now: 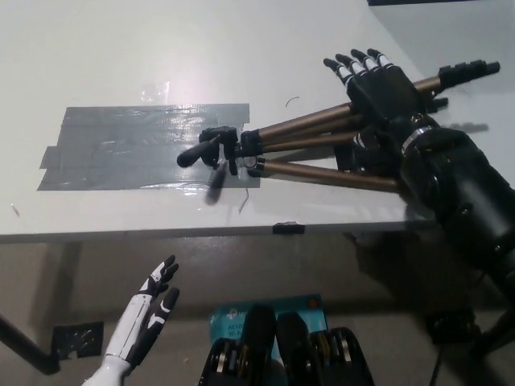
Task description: A tripod is kept on the middle of the desk infront of the robot and the robot grabs one of its legs to pick it up and hands it to a person
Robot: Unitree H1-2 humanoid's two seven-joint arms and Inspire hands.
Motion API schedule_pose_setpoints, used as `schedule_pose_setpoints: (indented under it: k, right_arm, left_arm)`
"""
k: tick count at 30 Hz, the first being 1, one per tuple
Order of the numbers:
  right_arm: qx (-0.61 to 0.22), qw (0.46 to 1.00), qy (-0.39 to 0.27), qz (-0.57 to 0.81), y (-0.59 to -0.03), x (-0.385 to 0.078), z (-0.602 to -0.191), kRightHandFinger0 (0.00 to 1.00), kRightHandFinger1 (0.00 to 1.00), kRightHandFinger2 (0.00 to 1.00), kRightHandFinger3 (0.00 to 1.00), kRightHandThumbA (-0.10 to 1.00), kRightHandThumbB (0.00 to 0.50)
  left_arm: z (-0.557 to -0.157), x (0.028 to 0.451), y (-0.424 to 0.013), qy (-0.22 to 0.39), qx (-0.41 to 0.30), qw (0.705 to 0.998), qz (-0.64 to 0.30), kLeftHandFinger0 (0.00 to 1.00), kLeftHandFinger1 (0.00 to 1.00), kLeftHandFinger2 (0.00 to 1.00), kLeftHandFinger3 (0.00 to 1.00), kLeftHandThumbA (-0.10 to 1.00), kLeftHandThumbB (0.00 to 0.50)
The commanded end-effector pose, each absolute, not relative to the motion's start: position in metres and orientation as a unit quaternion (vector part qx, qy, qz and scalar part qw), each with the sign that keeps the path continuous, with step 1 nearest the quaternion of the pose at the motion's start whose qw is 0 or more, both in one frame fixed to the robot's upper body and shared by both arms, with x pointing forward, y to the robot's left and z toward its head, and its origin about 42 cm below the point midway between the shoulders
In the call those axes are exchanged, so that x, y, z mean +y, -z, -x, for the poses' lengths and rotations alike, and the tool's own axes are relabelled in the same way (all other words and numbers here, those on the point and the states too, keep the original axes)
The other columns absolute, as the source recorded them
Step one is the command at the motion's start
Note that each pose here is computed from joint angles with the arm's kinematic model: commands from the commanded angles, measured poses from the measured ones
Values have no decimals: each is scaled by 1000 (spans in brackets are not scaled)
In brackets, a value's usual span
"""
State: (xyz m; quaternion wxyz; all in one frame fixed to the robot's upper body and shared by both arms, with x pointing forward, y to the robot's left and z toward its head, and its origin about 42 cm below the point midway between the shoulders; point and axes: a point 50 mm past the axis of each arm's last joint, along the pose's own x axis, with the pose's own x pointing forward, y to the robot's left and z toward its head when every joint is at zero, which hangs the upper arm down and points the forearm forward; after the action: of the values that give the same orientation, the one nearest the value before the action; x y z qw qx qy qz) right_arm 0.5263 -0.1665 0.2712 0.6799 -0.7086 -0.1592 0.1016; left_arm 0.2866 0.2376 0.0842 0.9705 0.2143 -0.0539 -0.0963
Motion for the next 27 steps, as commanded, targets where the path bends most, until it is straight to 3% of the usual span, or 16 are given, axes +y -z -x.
schedule_pose_setpoints:
  k: [1, 2, 3, 4, 5, 6, 7, 8, 9, 10, 12, 14, 16, 20, 22, 27]
  right_arm:
    - [-278, 620, 16, 734, -300, -164, -541, 1000, 1000, 1000, 1000, 568, 341]
    - [-282, 618, 20, 734, -299, -164, -541, 1000, 1000, 1000, 1000, 568, 341]
    - [-301, 612, 34, 730, -300, -164, -540, 964, 868, 847, 1000, 516, 316]
    - [-327, 609, 43, 722, -303, -165, -539, 673, 630, 623, 774, 414, 254]
    - [-351, 606, 49, 712, -307, -164, -538, 266, 299, 350, 539, 79, 215]
    - [-361, 603, 51, 710, -308, -164, -537, 190, 235, 308, 487, 12, 209]
    - [-372, 607, 51, 700, -309, -162, -535, 38, 60, 214, 383, -78, 233]
    - [-385, 610, 50, 691, -311, -161, -534, 2, 2, 164, 311, -99, 272]
    - [-393, 609, 50, 688, -312, -159, -533, 0, 1, 207, 205, -100, 279]
    - [-397, 608, 49, 686, -311, -158, -532, 0, 65, 369, 138, -100, 293]
    - [-400, 612, 48, 680, -310, -158, -533, 0, 133, 515, 130, -100, 307]
    - [-398, 610, 46, 684, -306, -159, -532, 0, 194, 584, 204, -100, 341]
    - [-397, 613, 43, 682, -304, -163, -534, 0, 187, 578, 211, -100, 320]
    - [-403, 614, 46, 677, -309, -166, -535, 0, 291, 724, 350, -100, 283]
    - [-411, 613, 48, 673, -315, -166, -537, 0, 286, 714, 384, -100, 276]
    - [-432, 628, 53, 645, -317, -164, -535, 0, 353, 792, 658, -100, 262]
  left_arm:
    - [-291, 237, -96, 106, -65, 967, -221, 1000, 1000, 1000, 1000, 1000, 173]
    - [-292, 238, -96, 106, -65, 967, -222, 1000, 1000, 1000, 1000, 1000, 173]
    - [-291, 237, -96, 108, -62, 967, -222, 1000, 1000, 1000, 1000, 1000, 181]
    - [-292, 236, -96, 112, -63, 966, -224, 1000, 1000, 1000, 1000, 1000, 174]
    - [-293, 236, -97, 114, -66, 965, -225, 1000, 1000, 1000, 1000, 1000, 159]
    - [-294, 236, -98, 115, -67, 965, -226, 1000, 1000, 1000, 1000, 1000, 158]
    - [-294, 235, -97, 114, -69, 965, -226, 1000, 1000, 1000, 1000, 1000, 149]
    - [-296, 235, -98, 114, -71, 965, -226, 1000, 1000, 1000, 1000, 1000, 141]
    - [-296, 235, -98, 115, -71, 965, -226, 1000, 1000, 1000, 1000, 1000, 141]
    - [-296, 234, -98, 116, -69, 965, -227, 1000, 1000, 1000, 1000, 1000, 149]
    - [-297, 234, -99, 117, -68, 965, -227, 1000, 1000, 1000, 1000, 1000, 159]
    - [-297, 233, -100, 121, -69, 963, -231, 1000, 1000, 1000, 1000, 1000, 139]
    - [-298, 233, -101, 126, -72, 961, -235, 1000, 1000, 1000, 1000, 1000, 130]
    - [-303, 233, -103, 128, -77, 962, -230, 1000, 1000, 1000, 1000, 1000, 135]
    - [-307, 233, -105, 128, -81, 961, -229, 1000, 1000, 1000, 1000, 1000, 137]
    - [-305, 233, -103, 131, -79, 962, -228, 1000, 1000, 1000, 1000, 1000, 118]
